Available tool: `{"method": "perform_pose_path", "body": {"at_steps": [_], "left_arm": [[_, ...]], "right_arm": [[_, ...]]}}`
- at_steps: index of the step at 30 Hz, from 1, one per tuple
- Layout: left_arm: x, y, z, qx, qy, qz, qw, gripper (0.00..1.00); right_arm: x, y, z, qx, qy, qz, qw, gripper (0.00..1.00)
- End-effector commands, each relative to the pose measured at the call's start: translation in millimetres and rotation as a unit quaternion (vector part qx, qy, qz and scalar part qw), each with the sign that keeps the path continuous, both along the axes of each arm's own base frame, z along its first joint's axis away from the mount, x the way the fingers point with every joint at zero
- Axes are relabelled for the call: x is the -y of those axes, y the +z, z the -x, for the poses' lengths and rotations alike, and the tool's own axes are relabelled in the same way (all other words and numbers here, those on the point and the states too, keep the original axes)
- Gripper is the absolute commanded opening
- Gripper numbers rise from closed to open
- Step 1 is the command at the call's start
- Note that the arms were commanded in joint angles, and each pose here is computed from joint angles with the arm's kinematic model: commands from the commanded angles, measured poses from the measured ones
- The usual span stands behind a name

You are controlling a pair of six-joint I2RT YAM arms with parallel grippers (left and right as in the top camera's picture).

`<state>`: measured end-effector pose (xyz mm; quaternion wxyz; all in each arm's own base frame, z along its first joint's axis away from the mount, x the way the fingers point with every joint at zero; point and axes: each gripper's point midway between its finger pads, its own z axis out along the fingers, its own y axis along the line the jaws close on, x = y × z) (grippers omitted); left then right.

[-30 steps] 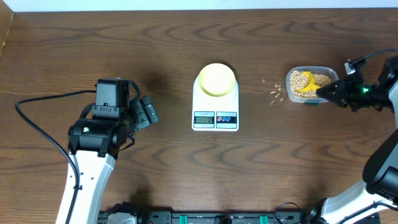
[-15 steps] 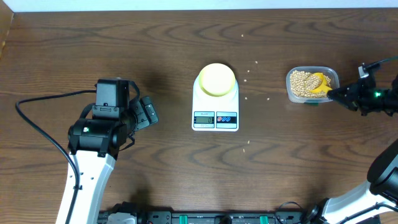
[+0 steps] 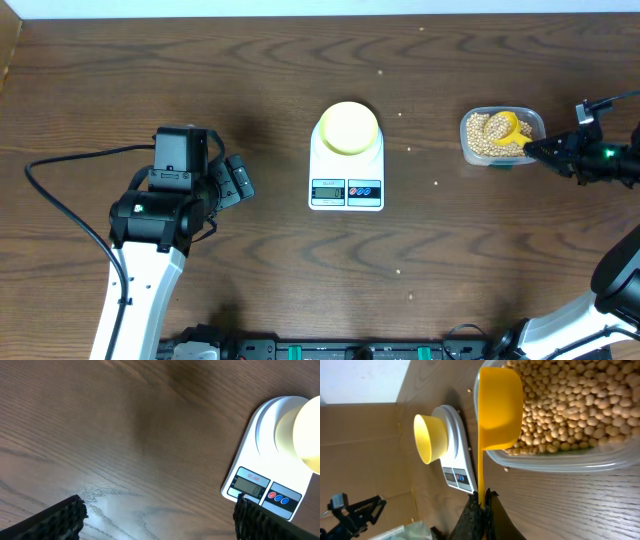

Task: Scoop item into bowl and weigh 50g on scale
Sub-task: 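Drag the scoop through the beans and lift it out with the right gripper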

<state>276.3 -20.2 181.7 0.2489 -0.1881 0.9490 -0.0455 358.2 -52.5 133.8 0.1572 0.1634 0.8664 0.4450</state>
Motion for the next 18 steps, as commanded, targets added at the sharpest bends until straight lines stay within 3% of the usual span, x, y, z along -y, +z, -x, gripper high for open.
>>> {"method": "perform_pose_path", "body": {"at_steps": [1,18], "left_arm": [[-4.5,3.5,-1.6,0.004,0.008,-0.007,1.0,0.96],[-4.5,3.5,-1.6,0.004,0.008,-0.007,1.0,0.96]], "right_arm": [[-4.1,10.4,-3.8,0.035,0.005,-0.034,0.999,0.01],[-9.1,34.4,0.3,0.056,-0.008,-0.108,0.993,0.01]]}}
